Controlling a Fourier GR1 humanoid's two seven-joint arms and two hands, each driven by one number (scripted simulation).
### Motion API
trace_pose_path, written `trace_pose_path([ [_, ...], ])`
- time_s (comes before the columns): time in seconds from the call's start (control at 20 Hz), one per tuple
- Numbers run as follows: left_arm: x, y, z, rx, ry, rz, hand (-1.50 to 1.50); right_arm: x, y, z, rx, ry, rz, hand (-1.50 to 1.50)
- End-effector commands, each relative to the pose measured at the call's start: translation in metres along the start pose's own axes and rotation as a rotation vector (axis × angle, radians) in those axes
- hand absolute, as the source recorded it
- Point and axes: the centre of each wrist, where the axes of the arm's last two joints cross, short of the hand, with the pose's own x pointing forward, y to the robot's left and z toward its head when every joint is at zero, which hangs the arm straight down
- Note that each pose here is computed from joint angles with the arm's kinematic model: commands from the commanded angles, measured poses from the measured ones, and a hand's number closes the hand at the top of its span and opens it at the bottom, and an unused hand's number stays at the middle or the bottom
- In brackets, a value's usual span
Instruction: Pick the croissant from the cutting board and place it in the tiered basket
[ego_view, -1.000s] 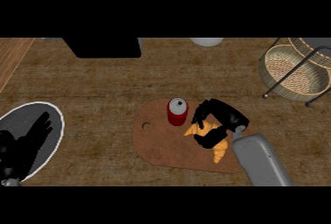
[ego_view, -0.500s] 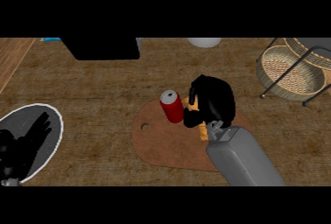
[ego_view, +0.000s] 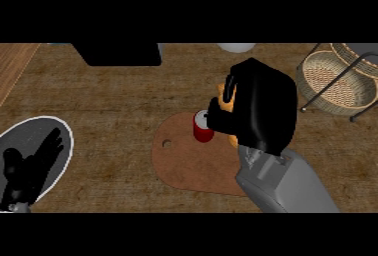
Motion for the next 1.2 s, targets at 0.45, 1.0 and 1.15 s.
trace_pose_path([
  [0.45,0.001,0.004,0.013,-0.009,-0.008,0.003,0.00,-0.047,-0.054,-0.103,-0.160,0.100,-0.076,1.50],
  [1.0,-0.003,0.004,0.000,-0.035,-0.013,-0.002,0.00,-0.115,-0.039,-0.178,-0.220,0.077,-0.287,1.50],
  [1.15,0.023,0.001,-0.011,-0.028,-0.023,-0.005,0.00,-0.115,-0.035,-0.199,-0.207,0.084,-0.300,1.50],
])
